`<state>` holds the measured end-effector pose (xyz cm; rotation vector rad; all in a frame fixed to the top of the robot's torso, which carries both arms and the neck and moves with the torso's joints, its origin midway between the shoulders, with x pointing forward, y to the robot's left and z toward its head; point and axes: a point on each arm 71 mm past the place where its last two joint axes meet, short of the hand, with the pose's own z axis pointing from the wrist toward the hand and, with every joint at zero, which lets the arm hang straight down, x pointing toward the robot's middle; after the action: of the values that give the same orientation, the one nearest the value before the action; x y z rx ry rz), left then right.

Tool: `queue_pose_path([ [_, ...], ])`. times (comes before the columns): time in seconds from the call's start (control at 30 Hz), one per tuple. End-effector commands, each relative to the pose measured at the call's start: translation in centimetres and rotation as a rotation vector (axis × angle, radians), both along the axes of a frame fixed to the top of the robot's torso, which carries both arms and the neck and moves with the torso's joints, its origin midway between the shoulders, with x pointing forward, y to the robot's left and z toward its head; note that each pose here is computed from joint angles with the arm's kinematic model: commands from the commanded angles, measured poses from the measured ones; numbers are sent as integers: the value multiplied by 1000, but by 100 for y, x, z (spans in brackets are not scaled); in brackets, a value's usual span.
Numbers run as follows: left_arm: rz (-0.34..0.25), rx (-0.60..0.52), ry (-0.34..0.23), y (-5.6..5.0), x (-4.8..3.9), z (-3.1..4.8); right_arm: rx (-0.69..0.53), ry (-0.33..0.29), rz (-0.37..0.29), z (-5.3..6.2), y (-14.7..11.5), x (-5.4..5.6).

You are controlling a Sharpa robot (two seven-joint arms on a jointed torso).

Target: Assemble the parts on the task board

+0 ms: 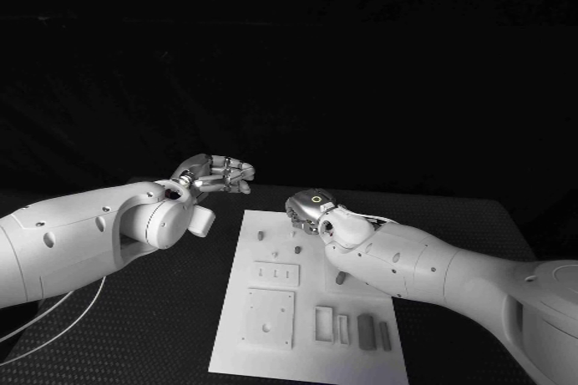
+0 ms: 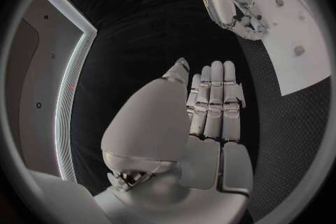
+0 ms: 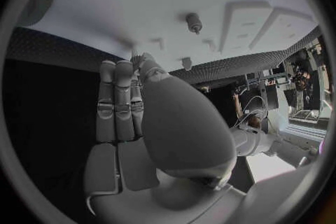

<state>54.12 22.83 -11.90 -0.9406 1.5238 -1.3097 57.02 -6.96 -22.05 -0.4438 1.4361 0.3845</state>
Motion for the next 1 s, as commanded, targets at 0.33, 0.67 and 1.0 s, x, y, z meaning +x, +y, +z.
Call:
queue_pose_path([
  [0.33,-4,-1,-20,-10,7,36,-19,16,-1,-19,16,0],
  [0.67,-5,-1,-20,-12,9,37,-25,22,-13,-26,-5,18],
  [1.0,-3,-1,-20,-7,12,36,-30,24,-26,-32,-37,29],
])
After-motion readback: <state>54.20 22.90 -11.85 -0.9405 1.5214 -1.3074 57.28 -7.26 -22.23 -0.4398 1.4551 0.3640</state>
